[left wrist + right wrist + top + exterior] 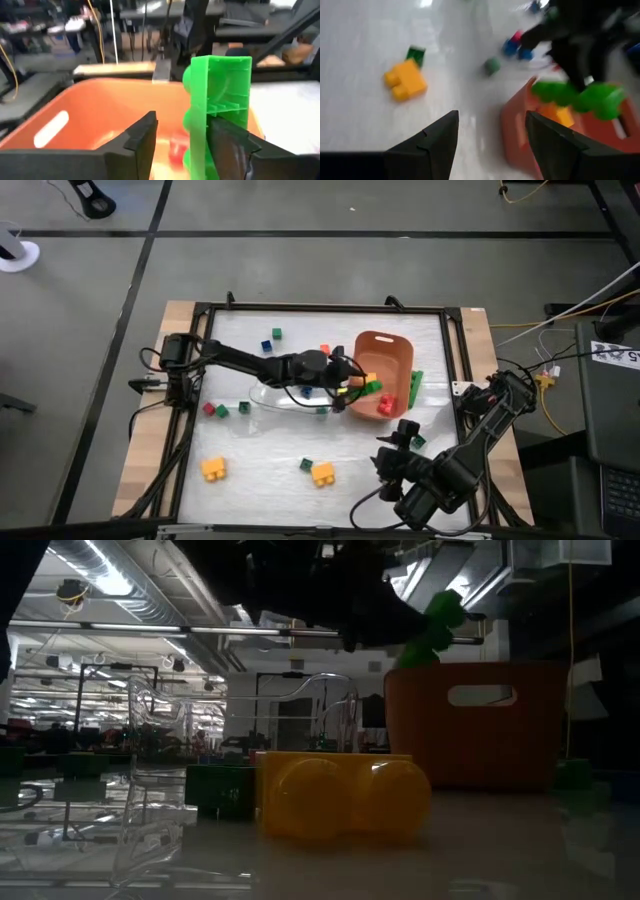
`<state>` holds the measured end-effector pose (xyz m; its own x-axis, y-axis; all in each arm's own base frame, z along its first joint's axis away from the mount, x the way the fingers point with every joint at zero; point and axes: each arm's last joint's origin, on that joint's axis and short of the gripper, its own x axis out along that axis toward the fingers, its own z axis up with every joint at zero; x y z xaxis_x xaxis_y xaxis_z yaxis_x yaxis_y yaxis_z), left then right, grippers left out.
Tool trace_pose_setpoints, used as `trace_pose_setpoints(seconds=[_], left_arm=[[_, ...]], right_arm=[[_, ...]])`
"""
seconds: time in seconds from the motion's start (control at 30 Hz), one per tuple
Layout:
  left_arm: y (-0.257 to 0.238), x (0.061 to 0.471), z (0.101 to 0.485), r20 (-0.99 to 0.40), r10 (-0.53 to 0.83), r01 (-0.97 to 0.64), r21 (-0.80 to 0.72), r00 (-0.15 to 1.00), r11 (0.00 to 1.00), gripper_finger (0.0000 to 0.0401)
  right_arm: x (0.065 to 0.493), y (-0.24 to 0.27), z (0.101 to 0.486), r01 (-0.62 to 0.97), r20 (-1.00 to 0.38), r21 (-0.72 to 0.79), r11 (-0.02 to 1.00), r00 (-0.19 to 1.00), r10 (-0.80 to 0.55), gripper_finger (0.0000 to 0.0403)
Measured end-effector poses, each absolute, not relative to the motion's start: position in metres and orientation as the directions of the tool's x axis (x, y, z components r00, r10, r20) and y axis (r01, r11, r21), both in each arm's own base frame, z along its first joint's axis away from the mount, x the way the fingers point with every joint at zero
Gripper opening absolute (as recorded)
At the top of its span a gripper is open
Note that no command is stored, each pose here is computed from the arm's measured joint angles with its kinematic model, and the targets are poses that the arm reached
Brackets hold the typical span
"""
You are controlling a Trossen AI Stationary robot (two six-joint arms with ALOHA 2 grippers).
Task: Sort blocks by size
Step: Put the big green game piece into the orange bin, then put the big yellow game piece into the orange bin
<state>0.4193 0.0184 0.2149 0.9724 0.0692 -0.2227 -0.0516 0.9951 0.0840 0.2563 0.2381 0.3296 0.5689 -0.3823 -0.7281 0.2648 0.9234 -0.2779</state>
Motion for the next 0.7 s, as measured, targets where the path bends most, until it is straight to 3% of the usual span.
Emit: trace_pose_setpoints(seconds=[0.17,0.37,0.53,0.7], left_arm=[[0.012,0.421,0.215,-0.271,0.054,-0.029,0.099,0.961,0.995,0.0151],[-0.001,0.418,0.22,-0.28,0.024,0.007,0.108,0.96,0.994,0.0149],[-0.013,0.396,0.247,-0.364,-0.004,0.059,0.14,0.931,0.988,0.015],[-0.031,0.355,0.279,-0.497,-0.049,0.134,0.137,0.867,0.981,0.015]], right_arm=[[0.261,0.229,0.333,0.332,-0.619,-0.36,0.872,0.614,-0.49,0.0231],[0.275,0.204,0.332,0.379,-0.63,-0.412,0.828,0.538,-0.56,0.0231],[0.28,0.198,0.331,0.359,-0.663,-0.408,0.839,0.515,-0.543,0.0231],[0.288,0.208,0.327,0.286,-0.702,-0.337,0.897,0.559,-0.442,0.0231]])
